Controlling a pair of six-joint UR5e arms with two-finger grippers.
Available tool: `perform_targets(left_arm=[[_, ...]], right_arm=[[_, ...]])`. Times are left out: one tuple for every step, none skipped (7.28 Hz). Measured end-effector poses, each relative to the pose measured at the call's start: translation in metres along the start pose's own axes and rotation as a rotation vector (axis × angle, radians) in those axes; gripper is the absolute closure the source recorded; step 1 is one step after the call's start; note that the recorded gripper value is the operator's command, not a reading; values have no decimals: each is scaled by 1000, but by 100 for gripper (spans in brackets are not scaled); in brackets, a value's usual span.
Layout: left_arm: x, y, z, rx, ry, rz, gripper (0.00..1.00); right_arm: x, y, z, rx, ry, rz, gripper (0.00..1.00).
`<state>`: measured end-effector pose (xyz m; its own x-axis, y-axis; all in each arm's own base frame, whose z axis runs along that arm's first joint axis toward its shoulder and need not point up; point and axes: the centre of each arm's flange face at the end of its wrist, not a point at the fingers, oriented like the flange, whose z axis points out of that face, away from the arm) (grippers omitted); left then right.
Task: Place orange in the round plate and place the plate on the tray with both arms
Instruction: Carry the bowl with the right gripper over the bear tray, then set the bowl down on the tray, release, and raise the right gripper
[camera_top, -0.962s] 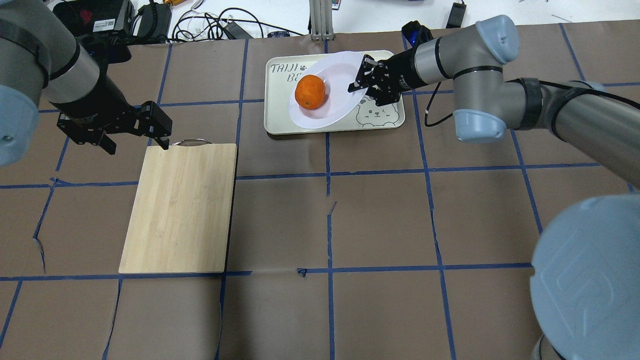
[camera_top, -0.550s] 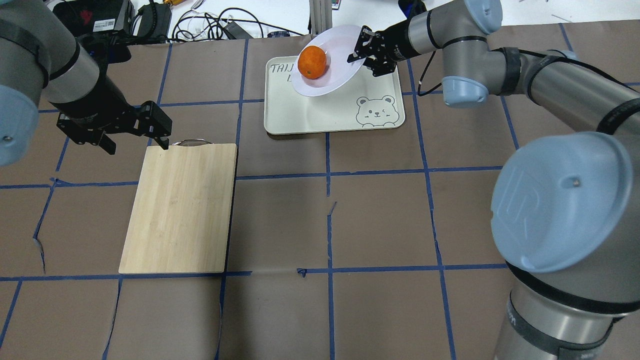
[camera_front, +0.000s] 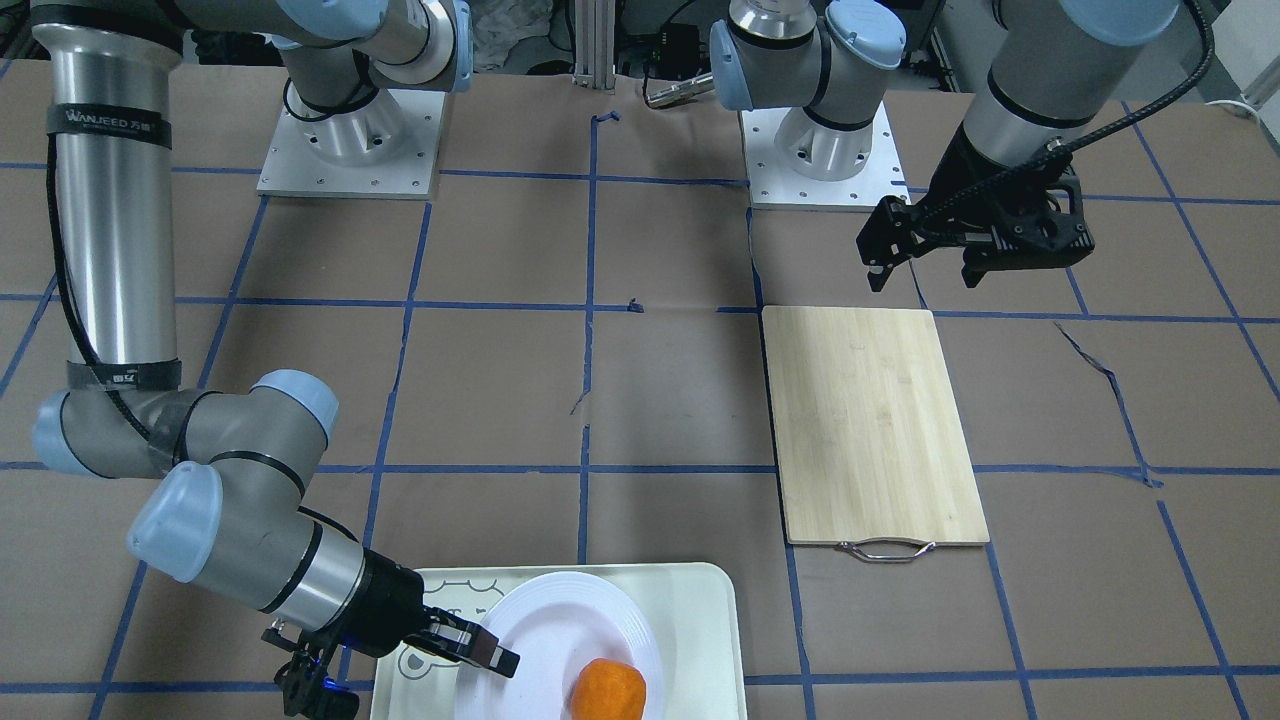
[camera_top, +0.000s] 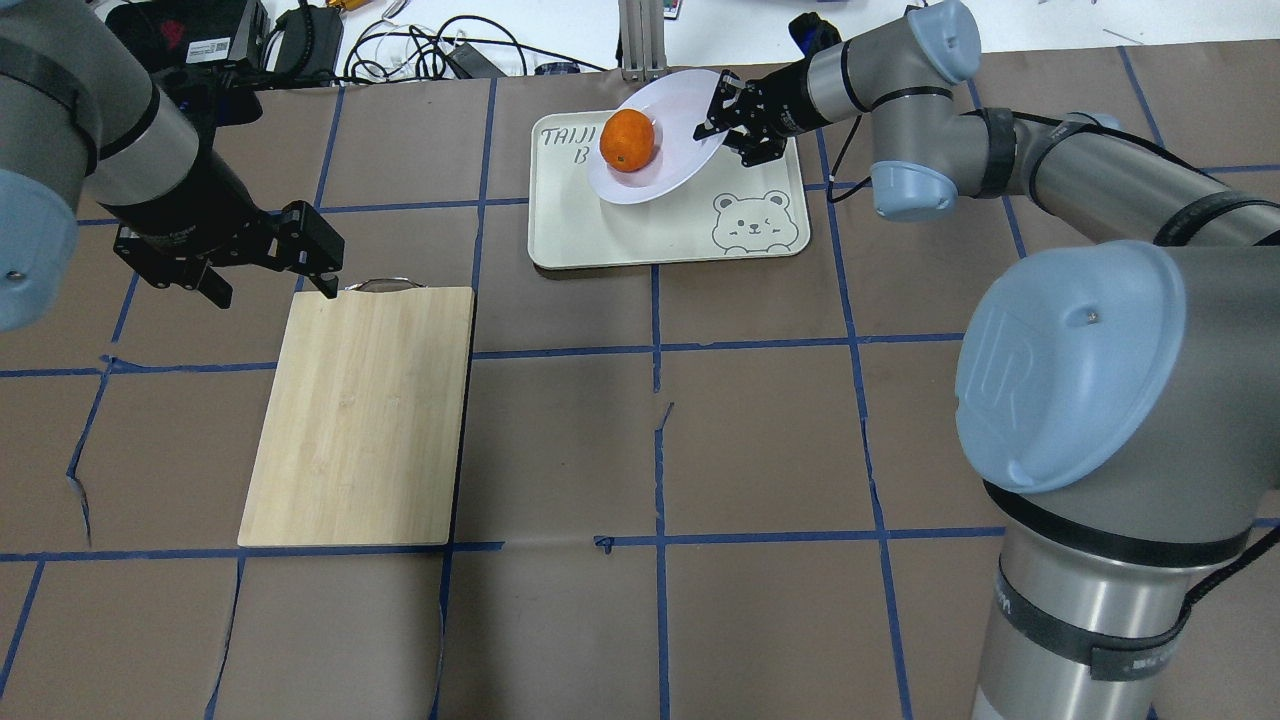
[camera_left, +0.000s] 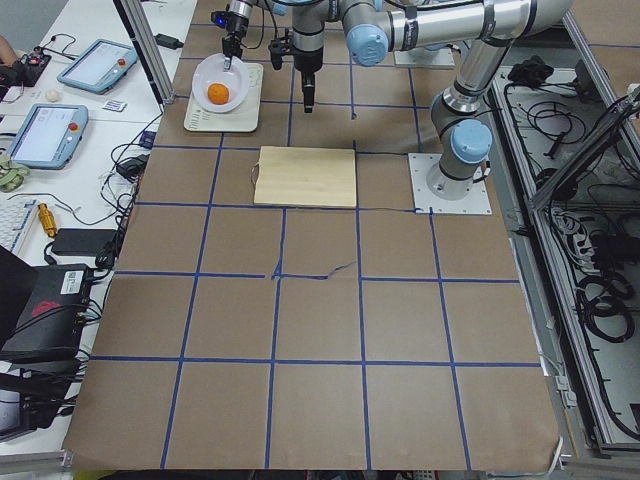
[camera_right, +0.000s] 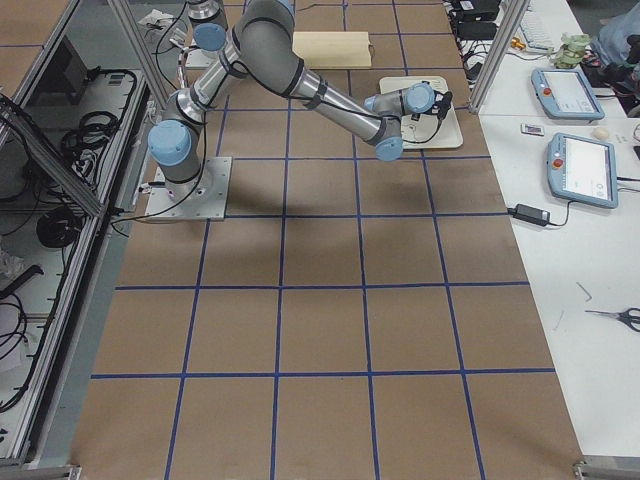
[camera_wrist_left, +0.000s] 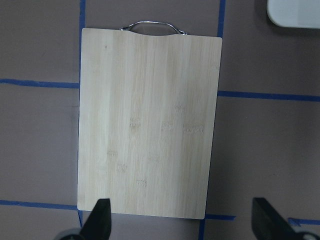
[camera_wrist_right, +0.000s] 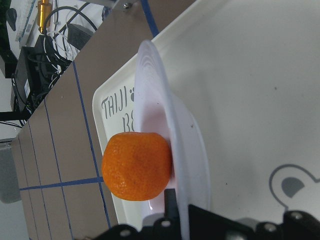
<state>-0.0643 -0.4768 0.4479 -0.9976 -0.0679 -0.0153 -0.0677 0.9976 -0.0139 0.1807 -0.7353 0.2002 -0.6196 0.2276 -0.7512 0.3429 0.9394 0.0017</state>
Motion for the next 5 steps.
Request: perform_targets(left_arm=[[0,0,0,0,0,0,0],[0,0,0,-1,0,1,0],[0,0,0,-1,0,1,0],[0,0,0,-1,-1,0,0],[-1,0,-1,-2,-1,-1,0]], right_arm=[[7,7,2,-9,13,18,0],[10,12,0,-4,36,24,0],[8,13,-7,24,77,16,0],[2,10,-20,75,137,-9,0],[-9,8,-38,123,208,-50,0]])
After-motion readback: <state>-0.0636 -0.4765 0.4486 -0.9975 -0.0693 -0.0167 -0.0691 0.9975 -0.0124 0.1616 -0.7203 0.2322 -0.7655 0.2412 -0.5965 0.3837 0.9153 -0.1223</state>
